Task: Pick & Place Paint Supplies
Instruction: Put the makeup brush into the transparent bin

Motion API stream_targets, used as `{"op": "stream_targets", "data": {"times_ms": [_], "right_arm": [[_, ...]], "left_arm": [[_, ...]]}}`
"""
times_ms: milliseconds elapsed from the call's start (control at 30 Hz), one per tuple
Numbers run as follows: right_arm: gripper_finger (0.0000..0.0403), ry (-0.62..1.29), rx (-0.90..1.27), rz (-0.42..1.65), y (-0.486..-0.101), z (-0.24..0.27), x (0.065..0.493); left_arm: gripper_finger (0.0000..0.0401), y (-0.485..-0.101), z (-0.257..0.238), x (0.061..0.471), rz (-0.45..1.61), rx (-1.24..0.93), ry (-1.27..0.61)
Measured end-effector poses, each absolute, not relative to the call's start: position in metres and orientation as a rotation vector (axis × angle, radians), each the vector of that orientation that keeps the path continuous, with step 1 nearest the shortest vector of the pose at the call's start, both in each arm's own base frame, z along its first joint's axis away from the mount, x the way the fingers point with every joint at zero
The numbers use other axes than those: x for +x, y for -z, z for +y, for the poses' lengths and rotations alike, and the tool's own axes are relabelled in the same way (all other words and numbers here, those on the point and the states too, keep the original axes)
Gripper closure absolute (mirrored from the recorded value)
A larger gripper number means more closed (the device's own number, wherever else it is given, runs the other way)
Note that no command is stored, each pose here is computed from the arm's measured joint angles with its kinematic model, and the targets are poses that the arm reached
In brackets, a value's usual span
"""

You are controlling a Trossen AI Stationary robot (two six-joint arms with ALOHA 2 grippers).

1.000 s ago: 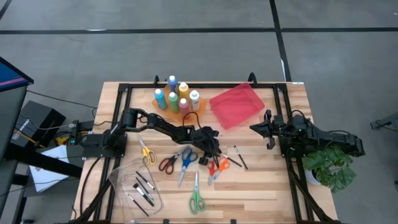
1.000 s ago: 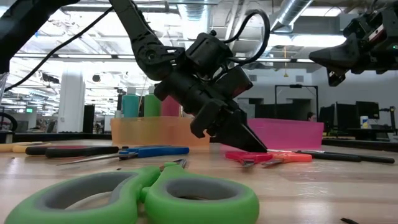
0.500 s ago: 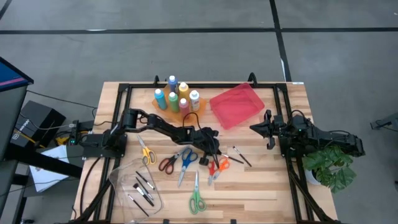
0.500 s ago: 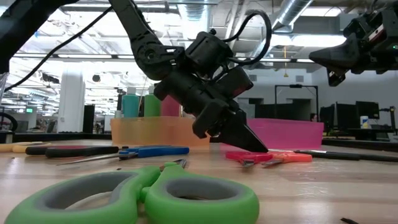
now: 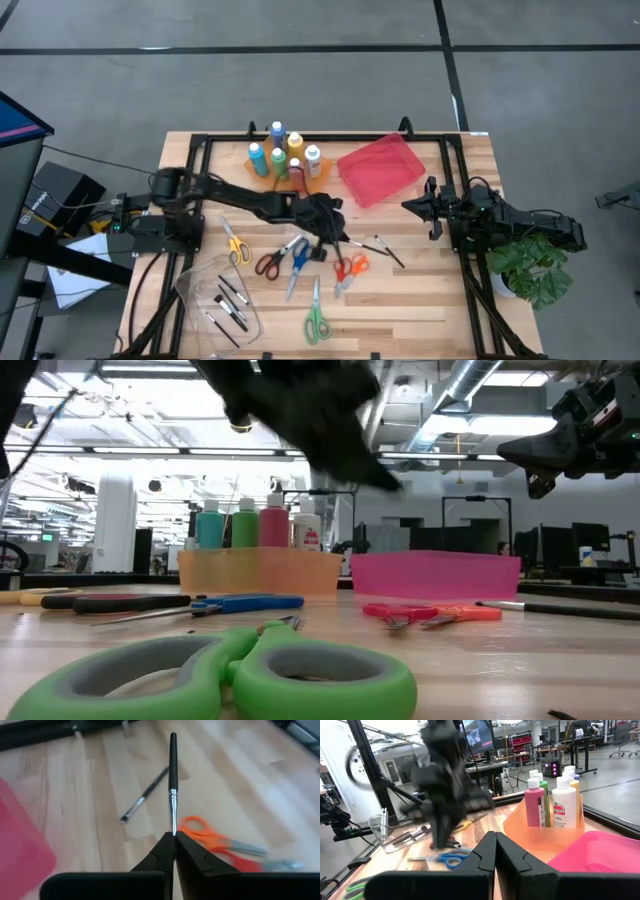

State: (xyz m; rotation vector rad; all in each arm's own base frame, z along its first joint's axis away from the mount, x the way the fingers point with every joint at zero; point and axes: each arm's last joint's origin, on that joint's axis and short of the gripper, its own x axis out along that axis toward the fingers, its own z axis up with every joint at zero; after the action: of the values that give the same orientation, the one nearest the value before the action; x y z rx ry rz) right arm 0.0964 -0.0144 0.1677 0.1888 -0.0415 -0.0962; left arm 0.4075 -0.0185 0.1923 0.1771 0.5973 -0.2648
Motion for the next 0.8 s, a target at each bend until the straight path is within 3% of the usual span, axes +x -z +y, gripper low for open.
{"op": "stream_targets", "data": {"times_ms": [367,500,667,800], "right_arm": [[0.0403,0.096,0.189,-0.042,-0.168,-0.014,0.096],[0.0403,0.097,0.189,-0.041,-0.168,-0.014,0.096],[0.0403,0.096,0.189,-0.041,-0.168,-0.014,0.096],[0.0403,0.097,0.189,-0.04,-0.168,-0.014,0.096]], "left_arm": [[0.0399,-0.309,-0.054,0.31,0.627,0.161,0.373],[0.04,-0.324,-0.07,0.275,0.699,0.134,0.431],[0.04,-0.322,-0.09,0.234,0.934,0.063,0.47],[0.04,-0.322,-0.105,0.21,1.046,0.041,0.426]]}}
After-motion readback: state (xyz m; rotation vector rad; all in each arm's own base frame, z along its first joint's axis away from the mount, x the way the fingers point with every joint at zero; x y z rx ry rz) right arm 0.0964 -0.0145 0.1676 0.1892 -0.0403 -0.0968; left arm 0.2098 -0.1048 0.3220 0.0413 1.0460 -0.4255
